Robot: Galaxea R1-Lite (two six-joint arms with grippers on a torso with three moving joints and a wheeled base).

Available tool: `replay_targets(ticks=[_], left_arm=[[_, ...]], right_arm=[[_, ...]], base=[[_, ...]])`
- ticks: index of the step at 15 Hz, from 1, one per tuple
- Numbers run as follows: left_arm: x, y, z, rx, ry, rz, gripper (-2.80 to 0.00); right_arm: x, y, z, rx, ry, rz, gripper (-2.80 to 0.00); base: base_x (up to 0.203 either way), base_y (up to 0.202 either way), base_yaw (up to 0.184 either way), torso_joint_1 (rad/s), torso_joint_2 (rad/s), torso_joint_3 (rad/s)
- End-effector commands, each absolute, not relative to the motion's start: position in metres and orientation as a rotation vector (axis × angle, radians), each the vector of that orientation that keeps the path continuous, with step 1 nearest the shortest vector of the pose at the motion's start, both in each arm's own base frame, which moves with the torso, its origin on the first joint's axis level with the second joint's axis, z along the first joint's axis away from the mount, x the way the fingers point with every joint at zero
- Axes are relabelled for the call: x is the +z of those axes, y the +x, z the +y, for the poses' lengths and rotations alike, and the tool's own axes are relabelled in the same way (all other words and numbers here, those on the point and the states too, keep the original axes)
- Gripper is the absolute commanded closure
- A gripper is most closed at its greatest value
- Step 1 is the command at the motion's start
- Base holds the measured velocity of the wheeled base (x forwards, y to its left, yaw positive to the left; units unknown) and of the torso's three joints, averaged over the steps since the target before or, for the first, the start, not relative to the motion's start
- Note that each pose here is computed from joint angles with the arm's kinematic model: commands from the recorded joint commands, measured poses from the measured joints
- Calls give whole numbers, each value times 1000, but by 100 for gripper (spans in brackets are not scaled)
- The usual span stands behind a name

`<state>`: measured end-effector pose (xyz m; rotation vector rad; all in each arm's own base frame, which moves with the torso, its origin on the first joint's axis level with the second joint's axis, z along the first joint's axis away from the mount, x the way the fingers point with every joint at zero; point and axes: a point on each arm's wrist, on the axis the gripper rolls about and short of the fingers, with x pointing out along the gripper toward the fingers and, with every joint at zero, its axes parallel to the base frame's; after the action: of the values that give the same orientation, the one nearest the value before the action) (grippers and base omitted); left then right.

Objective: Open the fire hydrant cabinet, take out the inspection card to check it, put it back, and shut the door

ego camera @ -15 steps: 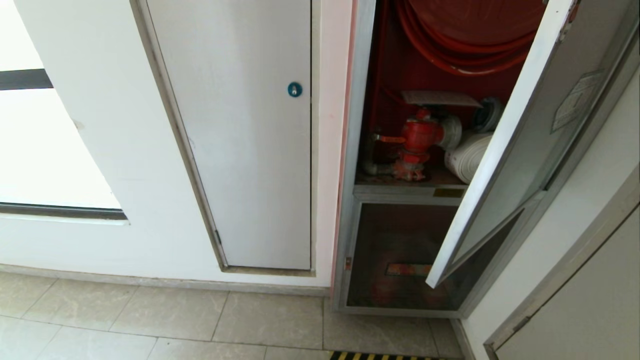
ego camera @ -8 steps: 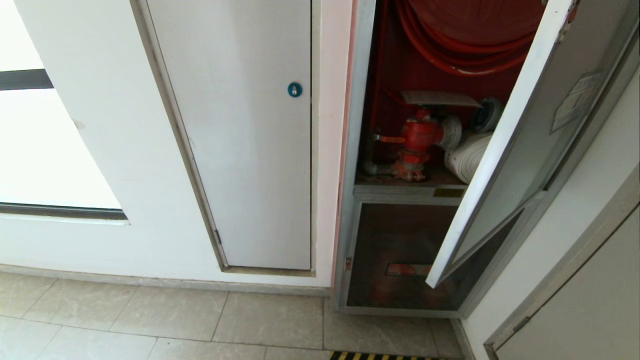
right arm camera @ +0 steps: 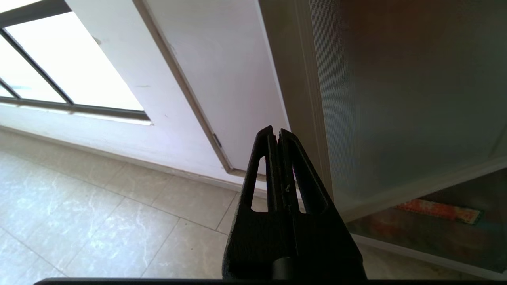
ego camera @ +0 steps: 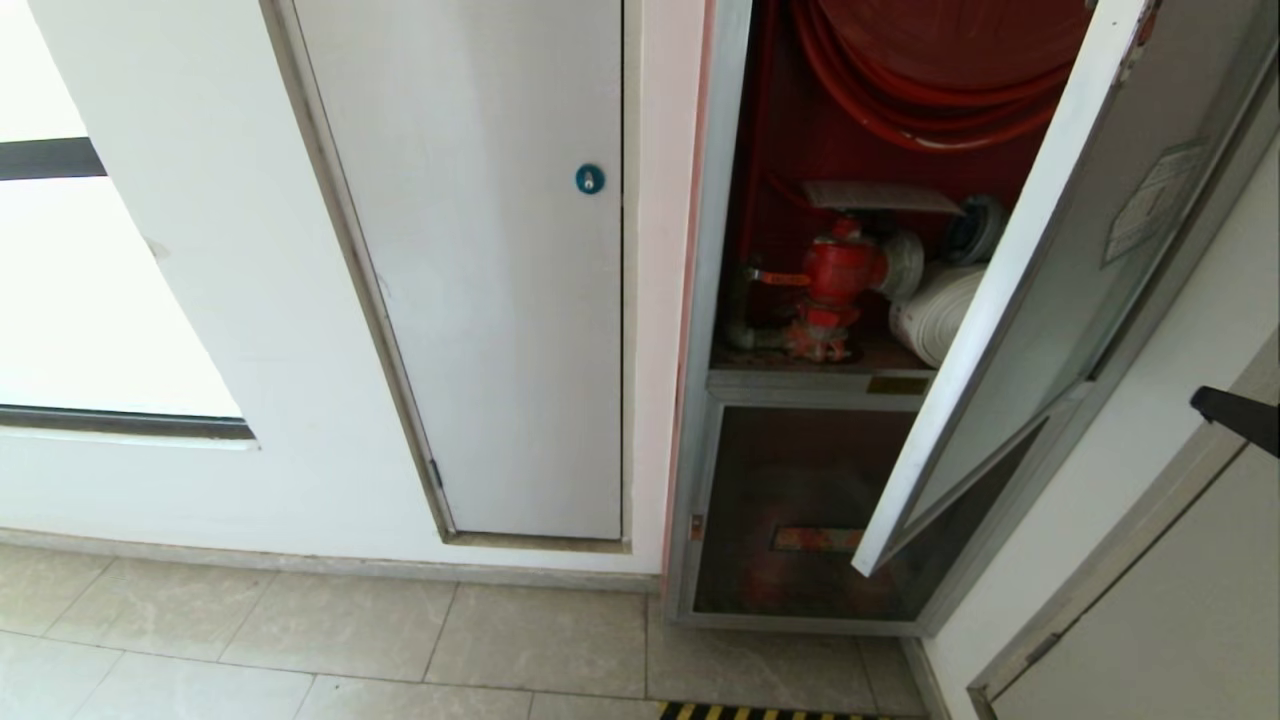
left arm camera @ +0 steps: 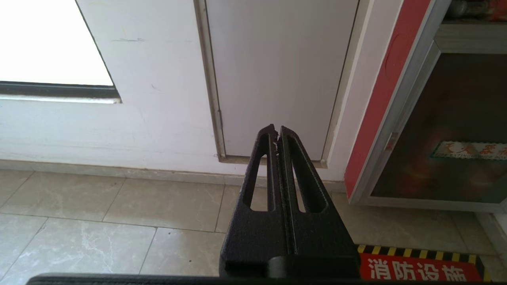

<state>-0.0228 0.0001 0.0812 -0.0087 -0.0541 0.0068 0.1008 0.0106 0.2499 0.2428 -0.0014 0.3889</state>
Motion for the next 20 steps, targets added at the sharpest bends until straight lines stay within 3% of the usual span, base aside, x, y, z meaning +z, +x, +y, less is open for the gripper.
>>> replay_targets(ticks=[1,20], left_arm=[[76,-21,0,8,-9,-34,0],[76,-21,0,8,-9,-34,0]], right_arm=[[243,132,13,391,256,70,0],[265,257,27,437,288,32,0]], base=[[0,0,0,0,0,0],[0,0,0,0,0,0]])
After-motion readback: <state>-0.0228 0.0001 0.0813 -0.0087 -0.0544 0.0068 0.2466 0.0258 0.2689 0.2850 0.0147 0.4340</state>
